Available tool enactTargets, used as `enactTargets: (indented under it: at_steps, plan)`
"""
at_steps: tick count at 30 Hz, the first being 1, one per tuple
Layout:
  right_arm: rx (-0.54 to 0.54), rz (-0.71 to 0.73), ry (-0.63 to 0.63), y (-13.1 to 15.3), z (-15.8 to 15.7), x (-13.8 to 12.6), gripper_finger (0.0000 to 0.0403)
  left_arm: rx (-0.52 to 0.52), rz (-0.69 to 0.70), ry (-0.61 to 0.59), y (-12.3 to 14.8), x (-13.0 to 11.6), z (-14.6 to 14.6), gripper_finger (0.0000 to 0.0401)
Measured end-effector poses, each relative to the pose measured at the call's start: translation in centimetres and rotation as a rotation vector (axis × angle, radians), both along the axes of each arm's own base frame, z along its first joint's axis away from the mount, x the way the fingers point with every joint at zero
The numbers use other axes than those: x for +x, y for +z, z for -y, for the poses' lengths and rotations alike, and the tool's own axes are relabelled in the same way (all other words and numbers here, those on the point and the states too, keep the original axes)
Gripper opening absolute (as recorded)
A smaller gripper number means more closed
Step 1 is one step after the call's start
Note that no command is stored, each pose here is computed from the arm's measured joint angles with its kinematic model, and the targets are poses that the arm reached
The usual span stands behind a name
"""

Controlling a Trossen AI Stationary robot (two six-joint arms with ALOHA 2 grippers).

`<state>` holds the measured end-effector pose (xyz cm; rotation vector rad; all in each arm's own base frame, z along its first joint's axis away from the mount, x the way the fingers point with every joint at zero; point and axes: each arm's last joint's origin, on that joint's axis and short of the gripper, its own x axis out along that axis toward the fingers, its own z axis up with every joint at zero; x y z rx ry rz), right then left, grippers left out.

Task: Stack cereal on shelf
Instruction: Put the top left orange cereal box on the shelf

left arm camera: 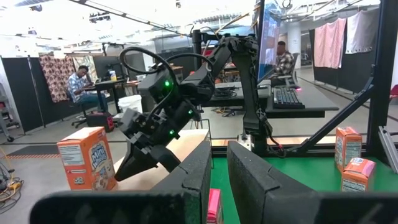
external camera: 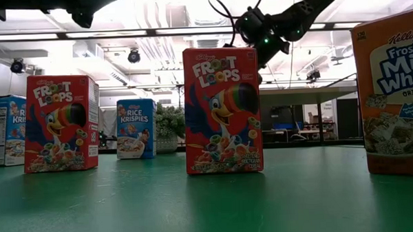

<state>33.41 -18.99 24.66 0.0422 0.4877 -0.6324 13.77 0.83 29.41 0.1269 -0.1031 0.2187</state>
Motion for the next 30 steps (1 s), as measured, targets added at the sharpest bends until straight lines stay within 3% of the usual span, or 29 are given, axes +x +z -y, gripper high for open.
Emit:
enactTargets:
  at_steps: [18,23,30]
  plan:
    - [-0.079,0.132,0.054,1.2,-0.3,1.0,0.0012,0.002,0.001,0.001,0.0,0.0,0.0,0.0037]
    - [-0.101,0.145,0.264,1.4,-1.2,1.6,0.0012,0.003,0.004,0.001,0.0,0.0,0.0,0.0037]
    - [-0.217,0.142,0.181,3.6,-1.2,2.3,0.0012,0.003,0.004,0.001,0.0,0.0,0.0,0.0037]
